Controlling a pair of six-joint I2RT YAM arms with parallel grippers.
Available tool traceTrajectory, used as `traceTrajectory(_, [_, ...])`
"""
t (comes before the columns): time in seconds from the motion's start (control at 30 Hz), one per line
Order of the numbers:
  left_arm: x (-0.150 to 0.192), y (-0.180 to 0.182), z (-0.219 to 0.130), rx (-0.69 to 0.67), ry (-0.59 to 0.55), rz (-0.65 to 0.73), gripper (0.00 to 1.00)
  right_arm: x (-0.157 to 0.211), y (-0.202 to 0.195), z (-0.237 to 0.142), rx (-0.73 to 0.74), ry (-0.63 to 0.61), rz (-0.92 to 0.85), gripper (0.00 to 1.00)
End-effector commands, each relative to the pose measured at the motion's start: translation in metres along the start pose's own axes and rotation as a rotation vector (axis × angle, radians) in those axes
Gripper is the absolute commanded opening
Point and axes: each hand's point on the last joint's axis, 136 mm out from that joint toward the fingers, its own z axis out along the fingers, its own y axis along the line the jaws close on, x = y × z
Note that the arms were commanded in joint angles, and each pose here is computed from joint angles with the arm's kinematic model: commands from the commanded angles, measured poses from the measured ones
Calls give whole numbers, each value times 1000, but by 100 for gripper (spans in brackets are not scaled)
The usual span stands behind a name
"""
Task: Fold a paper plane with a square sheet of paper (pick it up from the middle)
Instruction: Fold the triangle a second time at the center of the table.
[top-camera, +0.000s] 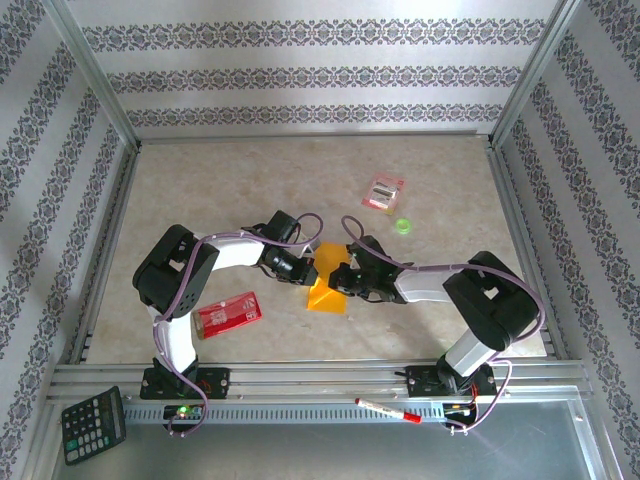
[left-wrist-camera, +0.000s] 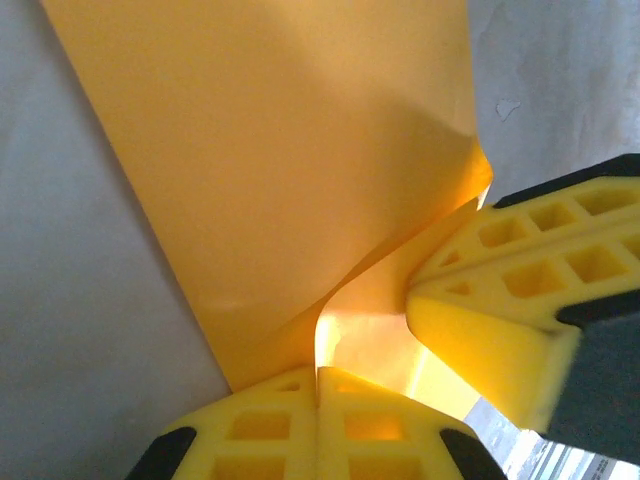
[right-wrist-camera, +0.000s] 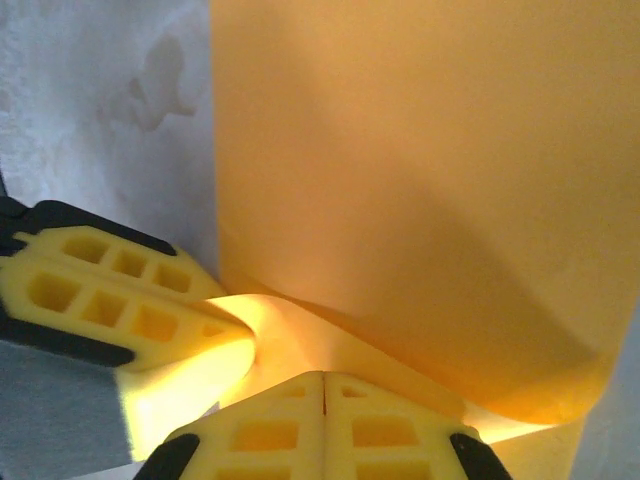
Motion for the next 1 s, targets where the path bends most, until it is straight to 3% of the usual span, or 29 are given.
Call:
traceTrajectory(0.0, [28, 38, 8, -148, 80, -76, 0, 10, -24, 1, 44, 37, 11, 0])
traceTrajectory(0.1, [28, 39, 9, -147, 81, -76, 0, 7, -26, -7, 44, 30, 13, 0])
traceTrajectory(0.3, [29, 39, 9, -149, 81, -75, 0, -6, 9, -24, -43, -4, -30, 0])
traceTrajectory(0.53, [29, 39, 9, -150, 84, -76, 0, -3, 37, -15, -78, 12, -76, 0])
traceTrajectory(0.73, [29, 39, 9, -149, 83, -73, 0, -3, 32, 3, -63, 46, -69, 0])
traceTrajectory(0.97, [30, 39, 8, -148, 84, -74, 0, 5, -7, 7, 16, 71, -22, 0])
